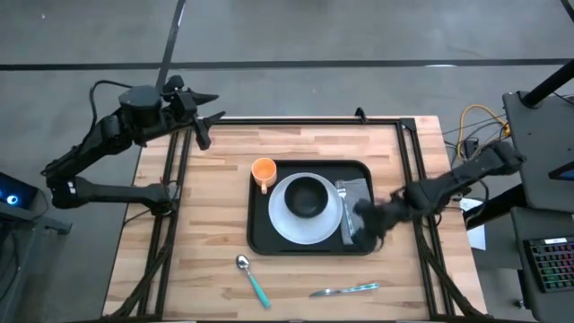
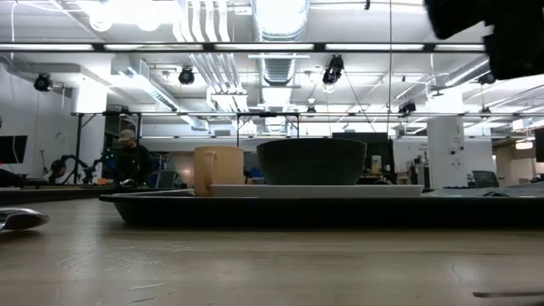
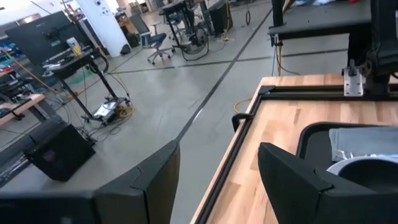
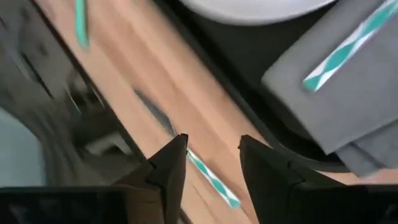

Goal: Set up tray
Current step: Put the green knife on the gray napkin to the right of the green fork

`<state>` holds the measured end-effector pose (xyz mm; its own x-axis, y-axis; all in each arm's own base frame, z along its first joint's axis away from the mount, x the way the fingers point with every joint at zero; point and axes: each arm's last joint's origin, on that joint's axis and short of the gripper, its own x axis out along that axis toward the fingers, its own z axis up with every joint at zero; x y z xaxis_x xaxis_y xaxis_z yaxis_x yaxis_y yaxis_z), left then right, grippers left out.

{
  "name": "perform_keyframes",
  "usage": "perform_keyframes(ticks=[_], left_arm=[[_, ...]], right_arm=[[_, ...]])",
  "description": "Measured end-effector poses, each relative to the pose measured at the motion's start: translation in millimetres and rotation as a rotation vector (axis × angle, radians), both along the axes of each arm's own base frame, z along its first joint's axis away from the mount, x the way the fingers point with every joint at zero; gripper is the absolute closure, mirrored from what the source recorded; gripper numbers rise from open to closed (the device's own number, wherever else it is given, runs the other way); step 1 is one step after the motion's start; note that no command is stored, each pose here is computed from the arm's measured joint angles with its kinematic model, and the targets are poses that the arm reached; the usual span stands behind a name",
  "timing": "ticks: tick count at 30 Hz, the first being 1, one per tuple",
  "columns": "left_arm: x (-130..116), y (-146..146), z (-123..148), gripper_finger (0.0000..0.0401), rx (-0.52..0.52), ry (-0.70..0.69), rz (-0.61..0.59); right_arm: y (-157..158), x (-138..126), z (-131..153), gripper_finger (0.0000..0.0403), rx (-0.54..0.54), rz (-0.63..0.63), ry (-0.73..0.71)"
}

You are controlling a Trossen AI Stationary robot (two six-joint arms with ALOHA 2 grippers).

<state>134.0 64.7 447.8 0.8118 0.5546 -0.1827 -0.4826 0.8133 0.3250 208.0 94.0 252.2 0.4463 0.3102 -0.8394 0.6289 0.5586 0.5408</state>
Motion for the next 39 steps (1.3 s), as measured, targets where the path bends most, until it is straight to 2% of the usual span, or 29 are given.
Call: perform_keyframes(ticks=[8,12,18,24,32,35,39], left_arm=[[8,4,-4,0.0204,-0.006,0.029,-0.001],[9,4,-4,0.0204,0.002,0.036,-0.003],[9,4,-4,0.0204,0.002,0.037,-0.003],[9,4,-4,0.0204,0.002,0.036,-0.003],[9,4,-4,0.0204,-0.012,0.027,-0.007],[7,2,-4,0.0204,-0.023,0.016,-0.030],[4,1,-3,0.0204,-0.027,0.006,-0.032]], right_arm=[[82,3,-28,0.0245,-0.186,0.400,0.045],[112,12,-45,0.0246,-0.304,0.499,0.075],[145,38,-69,0.0237,-0.384,0.631,0.094],[166,54,-91,0.0230,-0.396,0.690,0.120],[184,48,-127,0.0246,-0.390,0.753,0.202],[185,47,-132,0.0274,-0.384,0.740,0.230],[185,47,-132,0.0337,-0.389,0.712,0.231]])
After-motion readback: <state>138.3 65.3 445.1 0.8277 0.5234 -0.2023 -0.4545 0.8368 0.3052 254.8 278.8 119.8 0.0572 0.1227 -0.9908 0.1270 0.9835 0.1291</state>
